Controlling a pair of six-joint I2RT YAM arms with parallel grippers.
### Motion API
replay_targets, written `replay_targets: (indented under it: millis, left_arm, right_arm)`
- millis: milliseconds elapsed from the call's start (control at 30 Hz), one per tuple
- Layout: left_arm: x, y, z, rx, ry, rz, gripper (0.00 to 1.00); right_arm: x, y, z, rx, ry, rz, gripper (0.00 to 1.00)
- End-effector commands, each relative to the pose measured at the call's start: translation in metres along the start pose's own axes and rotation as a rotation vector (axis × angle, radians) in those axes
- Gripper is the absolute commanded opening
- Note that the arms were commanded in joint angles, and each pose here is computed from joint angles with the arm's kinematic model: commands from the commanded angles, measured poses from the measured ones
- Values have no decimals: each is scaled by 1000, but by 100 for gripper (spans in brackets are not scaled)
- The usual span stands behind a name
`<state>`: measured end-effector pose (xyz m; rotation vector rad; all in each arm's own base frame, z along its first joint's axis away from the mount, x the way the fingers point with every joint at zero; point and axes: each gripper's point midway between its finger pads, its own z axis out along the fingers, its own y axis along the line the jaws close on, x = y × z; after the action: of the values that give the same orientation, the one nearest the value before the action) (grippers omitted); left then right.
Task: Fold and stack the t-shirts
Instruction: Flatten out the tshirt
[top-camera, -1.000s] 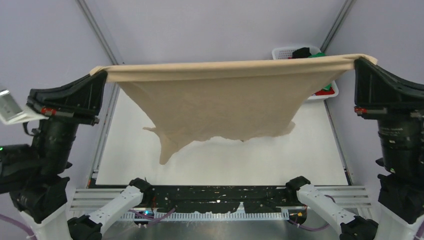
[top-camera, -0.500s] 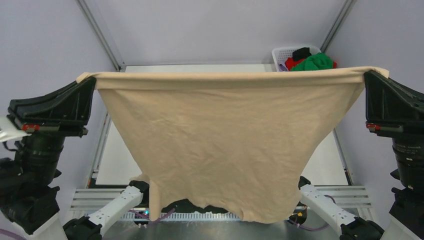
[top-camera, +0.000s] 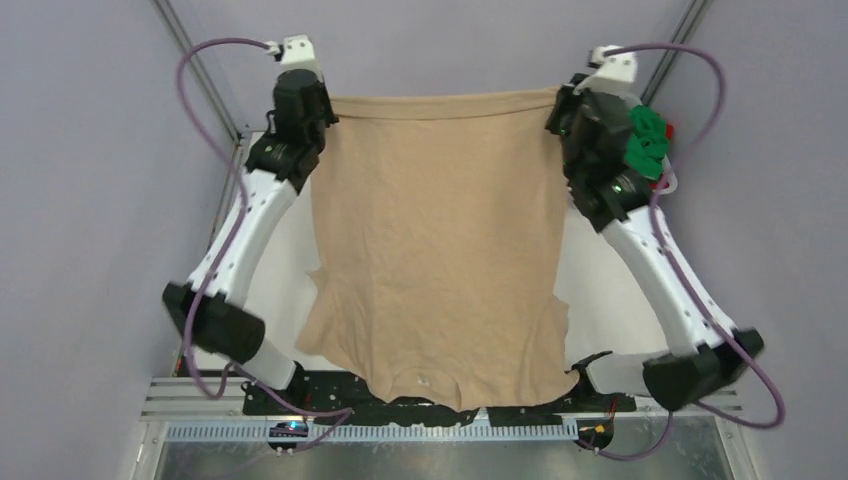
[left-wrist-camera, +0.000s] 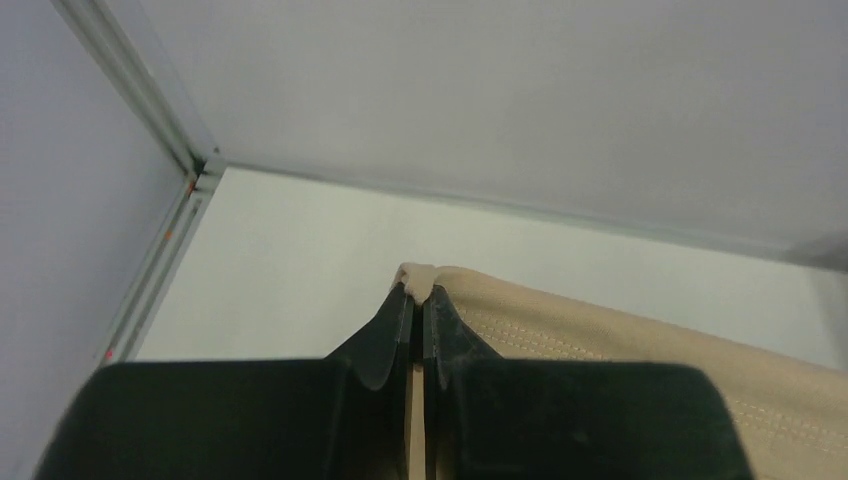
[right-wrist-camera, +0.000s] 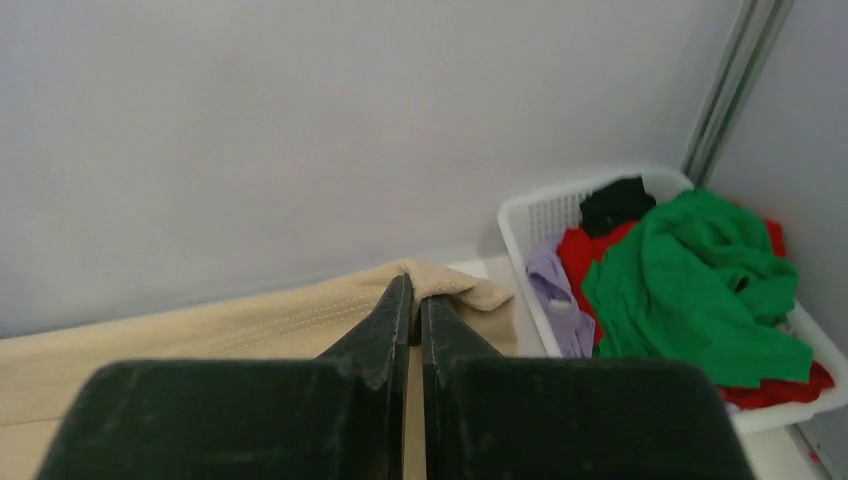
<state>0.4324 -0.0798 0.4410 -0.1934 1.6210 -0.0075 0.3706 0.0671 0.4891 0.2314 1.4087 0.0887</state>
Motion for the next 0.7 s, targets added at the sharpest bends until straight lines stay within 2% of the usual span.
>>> replay_targets:
  millis: [0, 33, 67, 100, 133, 167, 200, 233, 267, 300, 333, 367, 400, 533, 633, 667]
  left_arm:
    - [94, 22, 93, -163, 206, 106, 0]
    - [116, 20, 112, -171, 259, 115, 1]
    - [134, 17, 130, -170, 303, 119, 5]
    - [158, 15, 146, -168, 360, 126, 11]
    - [173, 13, 158, -159, 410, 126, 18]
    - [191, 12, 170, -155, 456, 120, 22]
    - [199, 10, 181, -145, 479, 102, 33]
    - [204, 9, 189, -137, 492, 85, 52]
    - [209, 9, 196, -132, 499, 60, 79]
    - [209, 9, 199, -122, 500, 32, 96]
    - [210, 10, 199, -113, 503, 9, 99]
    - [207, 10, 197, -106, 495, -25, 99]
    - [204, 11, 193, -94, 486, -49, 100]
    - [180, 5, 165, -32, 446, -103, 100]
    - [171, -1, 131, 11, 496, -153, 100]
    - [175, -3, 117, 25, 535, -174, 100]
  right_arm:
    - [113, -13, 76, 167, 170, -54, 5]
    - [124, -13, 89, 175, 189, -54, 5]
    - [173, -11, 109, 187, 274, -80, 5]
    - [180, -9, 122, 193, 290, -78, 5]
    - [227, -8, 137, 200, 367, -105, 5]
    - [228, -1, 151, 194, 364, -99, 6]
    - [273, 0, 164, 192, 436, -129, 11]
    - [264, 8, 178, 184, 425, -121, 15]
    - [302, 9, 186, 171, 488, -151, 32]
    - [313, 12, 197, 164, 509, -162, 41]
    - [318, 14, 201, 156, 520, -167, 63]
    - [319, 16, 206, 157, 531, -173, 79]
    - [318, 17, 207, 152, 534, -175, 99]
    - [294, 24, 199, 114, 507, -139, 95]
    - [285, 30, 170, 31, 534, -102, 96]
    - [298, 27, 158, 16, 567, -103, 96]
